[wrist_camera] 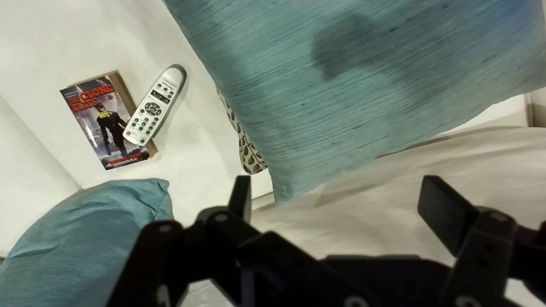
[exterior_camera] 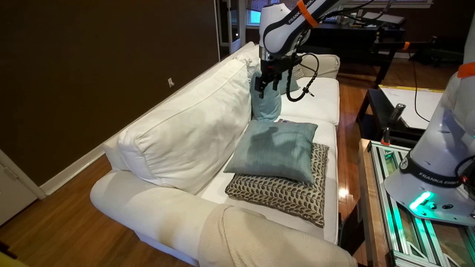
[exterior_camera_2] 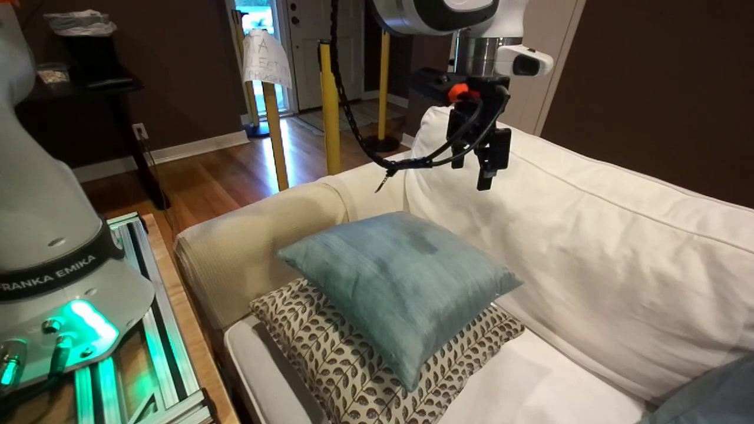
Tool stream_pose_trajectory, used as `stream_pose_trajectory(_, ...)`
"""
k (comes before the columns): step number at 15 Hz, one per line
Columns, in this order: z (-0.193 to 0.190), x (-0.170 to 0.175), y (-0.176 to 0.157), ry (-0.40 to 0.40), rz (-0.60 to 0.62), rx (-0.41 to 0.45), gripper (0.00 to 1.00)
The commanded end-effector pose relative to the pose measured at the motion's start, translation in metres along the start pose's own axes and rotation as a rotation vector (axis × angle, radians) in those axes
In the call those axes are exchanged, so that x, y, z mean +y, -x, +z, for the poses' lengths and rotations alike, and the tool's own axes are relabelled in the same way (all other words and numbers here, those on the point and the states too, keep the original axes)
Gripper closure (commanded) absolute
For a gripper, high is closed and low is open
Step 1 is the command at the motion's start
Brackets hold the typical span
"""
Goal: Lean all the pillows against the sofa
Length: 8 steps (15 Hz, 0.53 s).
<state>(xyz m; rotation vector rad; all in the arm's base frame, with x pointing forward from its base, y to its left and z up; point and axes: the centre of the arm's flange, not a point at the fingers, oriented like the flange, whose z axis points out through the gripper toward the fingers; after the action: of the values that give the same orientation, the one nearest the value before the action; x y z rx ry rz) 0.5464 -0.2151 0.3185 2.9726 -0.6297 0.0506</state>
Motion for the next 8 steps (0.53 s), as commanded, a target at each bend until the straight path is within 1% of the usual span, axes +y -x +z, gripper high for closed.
stream_pose_trajectory(1, 0.000, 0.000, -0.001, 0.000, 0.001, -0.001, 0.00)
stream_pose_trajectory(4, -0.002, 0.000, -0.002, 0.000, 0.002, 0.001, 0.00)
stream_pose_trajectory(8, 0.016, -0.002, -0.016, -0.102, 0.067, 0.052, 0.00)
